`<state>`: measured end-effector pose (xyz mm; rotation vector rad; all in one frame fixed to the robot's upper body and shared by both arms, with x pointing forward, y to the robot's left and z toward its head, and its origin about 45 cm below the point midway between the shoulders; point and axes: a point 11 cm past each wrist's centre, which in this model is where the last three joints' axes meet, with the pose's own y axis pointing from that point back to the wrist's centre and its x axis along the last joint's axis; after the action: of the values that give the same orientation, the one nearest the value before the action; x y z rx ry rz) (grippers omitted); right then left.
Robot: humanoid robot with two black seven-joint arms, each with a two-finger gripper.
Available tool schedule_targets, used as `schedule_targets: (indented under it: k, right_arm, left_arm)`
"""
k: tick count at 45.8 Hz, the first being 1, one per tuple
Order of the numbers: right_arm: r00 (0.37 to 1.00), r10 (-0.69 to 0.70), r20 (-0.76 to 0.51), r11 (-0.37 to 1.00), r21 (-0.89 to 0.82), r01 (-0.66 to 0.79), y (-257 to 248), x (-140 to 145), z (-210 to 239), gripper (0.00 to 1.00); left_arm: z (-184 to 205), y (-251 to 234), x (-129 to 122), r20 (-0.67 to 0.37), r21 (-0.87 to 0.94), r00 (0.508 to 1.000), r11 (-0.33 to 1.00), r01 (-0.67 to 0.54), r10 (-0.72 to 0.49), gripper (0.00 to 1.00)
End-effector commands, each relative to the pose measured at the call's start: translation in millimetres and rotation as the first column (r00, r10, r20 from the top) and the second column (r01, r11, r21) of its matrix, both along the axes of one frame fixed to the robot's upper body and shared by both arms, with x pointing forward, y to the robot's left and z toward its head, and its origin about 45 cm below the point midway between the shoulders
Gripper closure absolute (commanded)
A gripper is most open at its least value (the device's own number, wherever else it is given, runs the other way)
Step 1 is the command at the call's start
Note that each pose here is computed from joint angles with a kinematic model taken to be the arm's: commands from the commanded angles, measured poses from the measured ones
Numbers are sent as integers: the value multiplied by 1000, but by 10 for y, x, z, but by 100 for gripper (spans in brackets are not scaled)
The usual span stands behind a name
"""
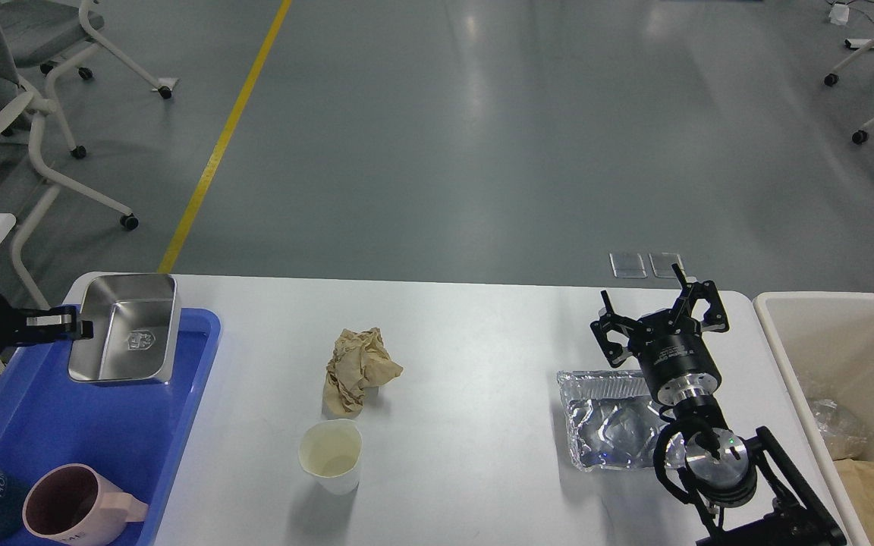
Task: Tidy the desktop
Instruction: 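Lift the steel tray with the left gripper and place it in the blue tray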
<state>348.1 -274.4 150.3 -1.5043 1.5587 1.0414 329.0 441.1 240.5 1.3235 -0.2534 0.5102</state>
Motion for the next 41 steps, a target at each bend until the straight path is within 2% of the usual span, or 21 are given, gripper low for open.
schedule_targets:
  k: [1, 26, 35, 38, 41]
  right_arm:
    - [1000, 1, 2, 1000, 1, -1, 6, 2, 5, 0]
    - [1000, -7, 2, 1000, -1, 7, -28, -1, 7, 0]
    - [1000, -11, 0, 1000, -2, 11, -46, -10, -1, 0]
    - [1000, -11, 0, 1000, -2, 11, -46, -10, -1, 0]
    - [1000, -11, 0, 1000, -1, 11, -41, -14, -3, 0]
  left_arm:
    - [-82, 219, -4, -2, 37, 998, 998, -56, 57, 100]
    - [-954, 632, 17, -32, 153, 981, 971, -185, 192, 100]
    - [-1089, 535, 51, -32, 124, 980, 974, -191, 196, 99]
    - [-1132, 517, 38, -21, 113, 978, 972, -205, 209, 94]
    - [-1135, 512, 48, -9, 102, 975, 970, -219, 221, 80]
